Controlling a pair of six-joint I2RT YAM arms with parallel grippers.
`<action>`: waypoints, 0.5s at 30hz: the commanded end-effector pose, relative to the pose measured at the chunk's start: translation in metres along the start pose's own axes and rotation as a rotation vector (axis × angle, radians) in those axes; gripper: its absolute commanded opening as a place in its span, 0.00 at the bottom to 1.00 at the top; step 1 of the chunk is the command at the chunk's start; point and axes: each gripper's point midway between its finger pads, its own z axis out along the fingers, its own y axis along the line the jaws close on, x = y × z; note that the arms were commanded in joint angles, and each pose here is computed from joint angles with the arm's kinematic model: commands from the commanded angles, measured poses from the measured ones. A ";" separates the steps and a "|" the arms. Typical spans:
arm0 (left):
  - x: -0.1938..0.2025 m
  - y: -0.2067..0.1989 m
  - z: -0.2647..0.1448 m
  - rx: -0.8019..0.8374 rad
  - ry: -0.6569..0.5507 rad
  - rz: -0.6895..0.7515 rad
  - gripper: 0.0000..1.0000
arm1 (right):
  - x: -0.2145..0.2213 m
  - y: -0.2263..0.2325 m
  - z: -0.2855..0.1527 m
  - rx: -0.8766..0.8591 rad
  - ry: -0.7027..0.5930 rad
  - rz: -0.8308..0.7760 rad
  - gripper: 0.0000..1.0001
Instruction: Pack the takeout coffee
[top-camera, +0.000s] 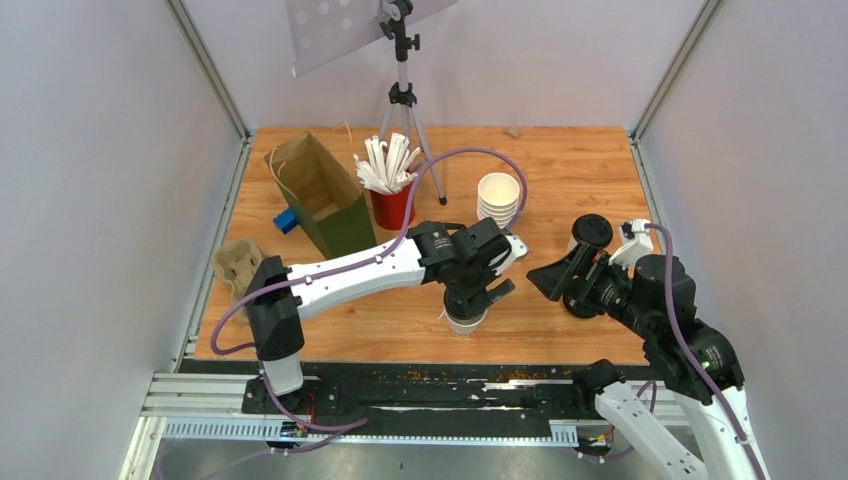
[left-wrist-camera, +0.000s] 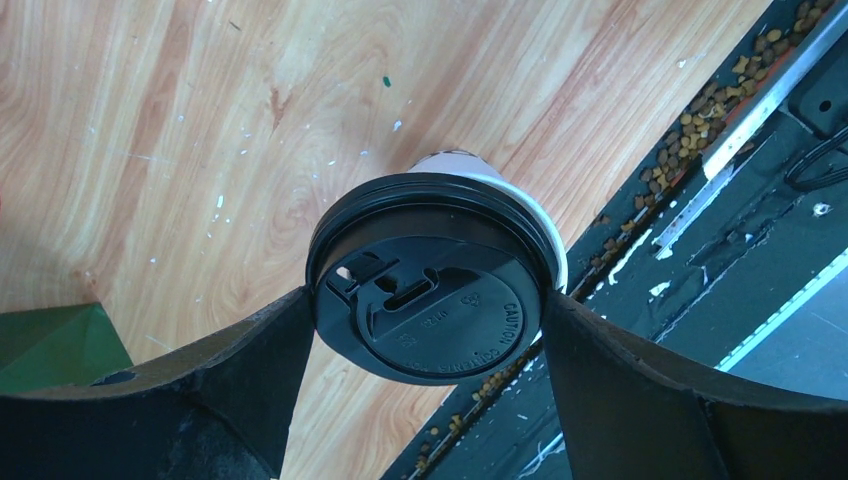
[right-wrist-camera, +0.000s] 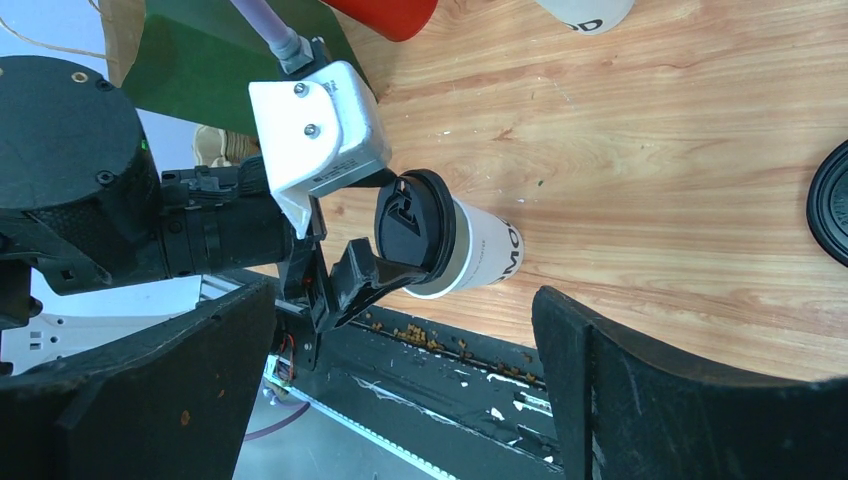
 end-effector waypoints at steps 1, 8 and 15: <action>-0.004 -0.008 -0.004 0.022 0.011 0.000 0.89 | -0.009 0.005 -0.009 -0.020 -0.046 -0.038 1.00; -0.001 -0.010 0.001 0.022 0.044 0.002 0.90 | -0.010 0.004 -0.010 -0.011 -0.053 -0.050 1.00; -0.002 -0.013 0.004 0.027 0.052 0.005 0.92 | -0.010 0.001 -0.011 -0.001 -0.055 -0.058 1.00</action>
